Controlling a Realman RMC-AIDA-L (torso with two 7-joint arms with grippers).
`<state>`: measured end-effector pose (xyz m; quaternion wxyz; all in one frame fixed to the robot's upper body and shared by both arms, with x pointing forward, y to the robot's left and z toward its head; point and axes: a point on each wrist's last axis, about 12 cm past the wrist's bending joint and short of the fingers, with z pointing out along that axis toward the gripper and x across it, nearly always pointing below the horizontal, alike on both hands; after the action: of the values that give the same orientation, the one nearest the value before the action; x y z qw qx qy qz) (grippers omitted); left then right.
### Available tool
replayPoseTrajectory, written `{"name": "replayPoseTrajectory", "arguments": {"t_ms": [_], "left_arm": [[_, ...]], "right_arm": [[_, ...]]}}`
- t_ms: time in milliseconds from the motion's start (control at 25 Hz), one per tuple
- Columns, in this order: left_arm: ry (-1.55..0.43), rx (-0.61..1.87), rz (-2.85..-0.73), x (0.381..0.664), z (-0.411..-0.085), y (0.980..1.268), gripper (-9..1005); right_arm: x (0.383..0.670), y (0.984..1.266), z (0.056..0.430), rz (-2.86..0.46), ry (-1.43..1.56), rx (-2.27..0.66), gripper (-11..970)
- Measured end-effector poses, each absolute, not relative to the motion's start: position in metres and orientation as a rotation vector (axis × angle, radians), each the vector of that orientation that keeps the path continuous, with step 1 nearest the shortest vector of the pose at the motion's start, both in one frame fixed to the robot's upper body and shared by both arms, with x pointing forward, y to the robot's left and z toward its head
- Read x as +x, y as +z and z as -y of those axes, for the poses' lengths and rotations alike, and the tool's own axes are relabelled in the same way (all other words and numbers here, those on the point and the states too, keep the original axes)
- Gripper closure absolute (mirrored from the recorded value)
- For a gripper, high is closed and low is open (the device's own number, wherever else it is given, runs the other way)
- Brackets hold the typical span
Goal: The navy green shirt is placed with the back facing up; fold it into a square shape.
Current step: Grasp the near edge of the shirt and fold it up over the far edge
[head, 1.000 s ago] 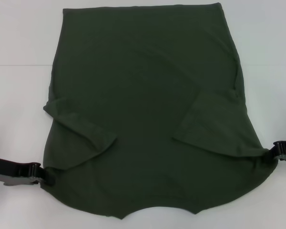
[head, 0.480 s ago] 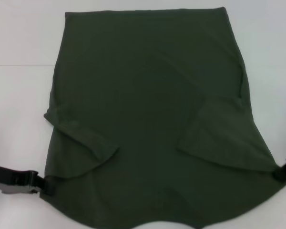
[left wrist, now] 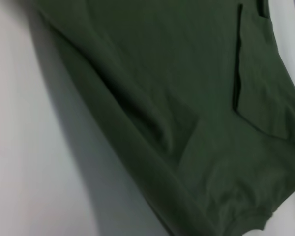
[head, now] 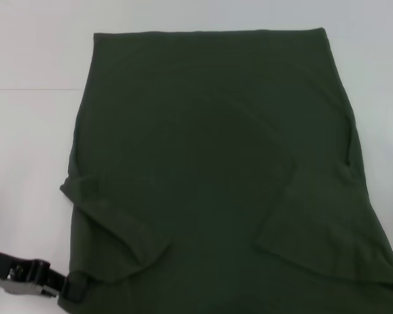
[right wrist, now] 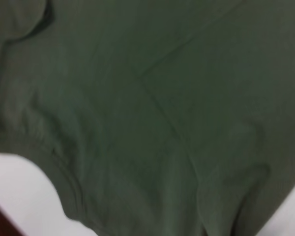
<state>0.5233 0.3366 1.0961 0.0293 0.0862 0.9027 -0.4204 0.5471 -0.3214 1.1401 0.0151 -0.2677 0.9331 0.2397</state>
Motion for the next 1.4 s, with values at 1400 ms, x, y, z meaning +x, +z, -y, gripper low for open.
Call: {"name": "replayPoseTrajectory", "arguments": {"t_ms": [1400], "left_arm": [[-1.504, 0.072, -2.423, 0.525, -0.356, 1.117, 943]], "right_arm": [[0.541, 1.143, 0.353, -2.679, 1.044, -0.572, 947]]}}
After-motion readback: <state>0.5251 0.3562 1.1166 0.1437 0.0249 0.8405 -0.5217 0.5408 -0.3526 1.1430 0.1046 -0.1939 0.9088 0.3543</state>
